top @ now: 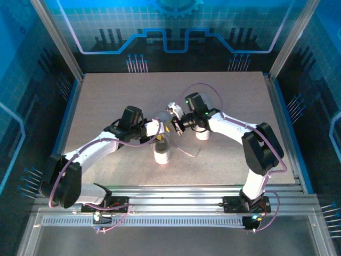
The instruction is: Tie the shoes
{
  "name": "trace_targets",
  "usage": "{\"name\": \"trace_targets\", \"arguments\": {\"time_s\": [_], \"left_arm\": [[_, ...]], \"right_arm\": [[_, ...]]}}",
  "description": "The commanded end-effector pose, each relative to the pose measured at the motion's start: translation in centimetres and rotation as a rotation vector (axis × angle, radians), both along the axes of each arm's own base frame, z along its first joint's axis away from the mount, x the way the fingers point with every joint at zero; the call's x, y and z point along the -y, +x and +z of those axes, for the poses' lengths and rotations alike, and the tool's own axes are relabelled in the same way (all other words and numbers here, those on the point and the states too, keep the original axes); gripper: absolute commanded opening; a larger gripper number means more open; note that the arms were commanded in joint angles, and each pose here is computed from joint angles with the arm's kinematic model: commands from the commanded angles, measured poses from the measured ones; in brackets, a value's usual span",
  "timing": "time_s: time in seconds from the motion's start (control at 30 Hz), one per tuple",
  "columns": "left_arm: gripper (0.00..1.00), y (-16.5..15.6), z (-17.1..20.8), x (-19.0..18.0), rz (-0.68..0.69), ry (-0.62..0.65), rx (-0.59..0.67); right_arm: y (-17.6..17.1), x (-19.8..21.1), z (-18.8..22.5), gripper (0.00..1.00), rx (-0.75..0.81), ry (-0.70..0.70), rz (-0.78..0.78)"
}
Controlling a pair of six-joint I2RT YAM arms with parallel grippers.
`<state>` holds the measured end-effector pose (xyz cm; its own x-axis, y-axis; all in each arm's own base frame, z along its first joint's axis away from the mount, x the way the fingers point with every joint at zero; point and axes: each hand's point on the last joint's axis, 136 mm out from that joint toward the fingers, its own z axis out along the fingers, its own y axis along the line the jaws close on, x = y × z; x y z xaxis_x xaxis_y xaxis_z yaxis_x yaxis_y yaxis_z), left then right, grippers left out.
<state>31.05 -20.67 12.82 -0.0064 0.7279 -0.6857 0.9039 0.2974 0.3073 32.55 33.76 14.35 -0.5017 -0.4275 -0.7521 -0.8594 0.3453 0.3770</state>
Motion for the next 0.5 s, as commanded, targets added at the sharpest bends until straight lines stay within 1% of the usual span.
{"name": "trace_targets", "arguments": {"time_s": [0.0, 0.1, 0.2, 0.47], "left_arm": [[0.47, -0.7, 1.0, 0.1, -0.068, 0.016, 0.039], [0.47, -0.5, 1.0, 0.0, -0.075, 0.038, 0.048], [0.52, -0.2, 0.9, 0.0, -0.081, 0.052, 0.045], [0.53, 0.6, 1.0, 0.6, -0.076, 0.031, 0.035]], "right_arm": [[0.2, 0.2, 0.9, 0.0, 0.015, 0.008, 0.013], [0.2, 0.2, 1.0, 0.0, 0.017, 0.013, 0.019], [0.0, 0.1, 1.1, 0.0, 0.02, 0.017, 0.03], [-0.8, 0.2, 1.0, 0.0, 0.044, 0.004, 0.07]]}}
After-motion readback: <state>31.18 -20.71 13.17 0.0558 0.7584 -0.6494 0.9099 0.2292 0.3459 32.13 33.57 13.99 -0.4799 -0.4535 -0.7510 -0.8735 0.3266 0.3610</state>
